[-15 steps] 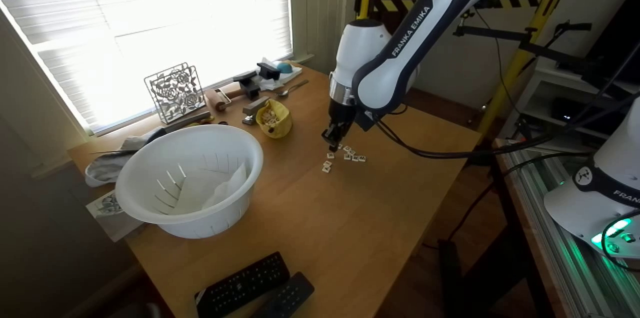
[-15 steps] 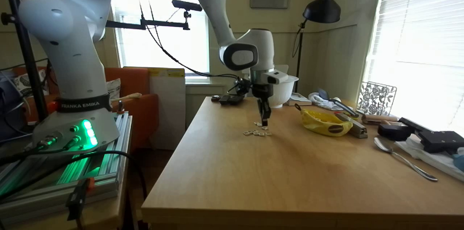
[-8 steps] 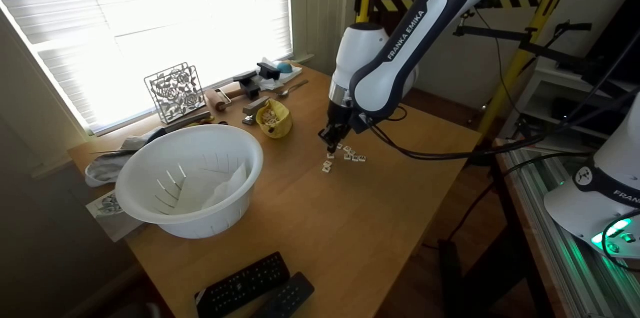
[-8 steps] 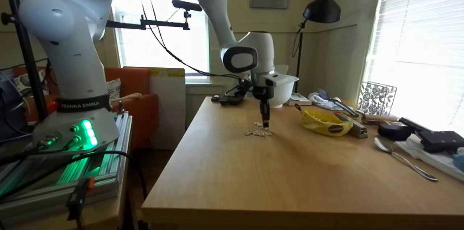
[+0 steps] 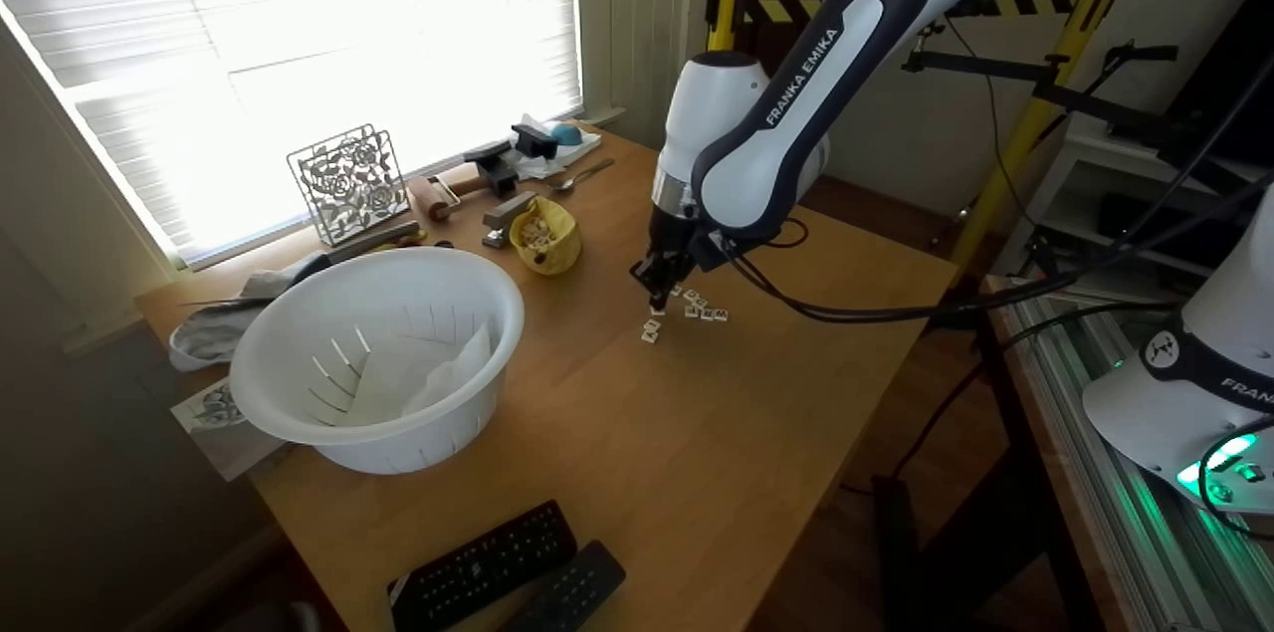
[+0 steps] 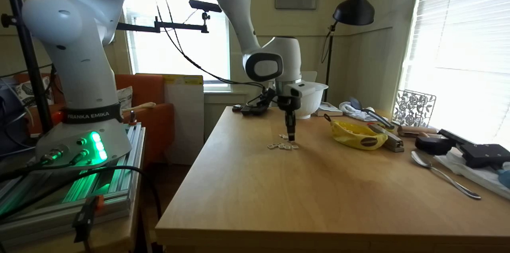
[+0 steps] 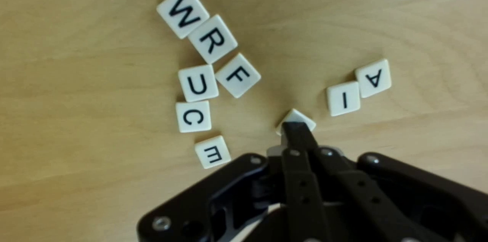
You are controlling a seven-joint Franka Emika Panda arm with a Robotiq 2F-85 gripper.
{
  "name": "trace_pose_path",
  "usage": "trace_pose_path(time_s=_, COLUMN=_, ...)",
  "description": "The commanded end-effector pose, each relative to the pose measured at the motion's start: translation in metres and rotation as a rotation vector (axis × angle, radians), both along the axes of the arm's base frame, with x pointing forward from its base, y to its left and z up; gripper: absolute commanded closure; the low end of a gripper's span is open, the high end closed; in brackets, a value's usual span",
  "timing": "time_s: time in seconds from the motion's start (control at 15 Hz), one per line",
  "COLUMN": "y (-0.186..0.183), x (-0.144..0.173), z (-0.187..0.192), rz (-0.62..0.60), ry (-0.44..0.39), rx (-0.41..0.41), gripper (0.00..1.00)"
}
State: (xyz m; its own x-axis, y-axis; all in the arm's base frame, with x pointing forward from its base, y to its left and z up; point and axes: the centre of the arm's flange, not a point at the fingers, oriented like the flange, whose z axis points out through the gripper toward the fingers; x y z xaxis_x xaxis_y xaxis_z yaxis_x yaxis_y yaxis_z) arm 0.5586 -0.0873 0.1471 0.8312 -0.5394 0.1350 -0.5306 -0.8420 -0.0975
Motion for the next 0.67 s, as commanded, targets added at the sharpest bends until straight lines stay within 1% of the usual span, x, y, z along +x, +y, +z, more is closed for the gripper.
trace_pose_path(time_s=0.0, y=0.0044, x=0.0029, z=-0.0069, rz=0.073, ry=0.022, rx=-0.008, gripper=1.00)
trace_pose_path(time_s=0.2, y=0.0062, x=0.0008, z=-0.0088, rz=0.196, ry=0.042, rx=-0.035, gripper=1.00)
trace_pose_path(time_s=0.6, y=0.0098, x=-0.0064, z=-0.0121, rz=0.501, ry=0.076, rx=-0.110, gripper=1.00)
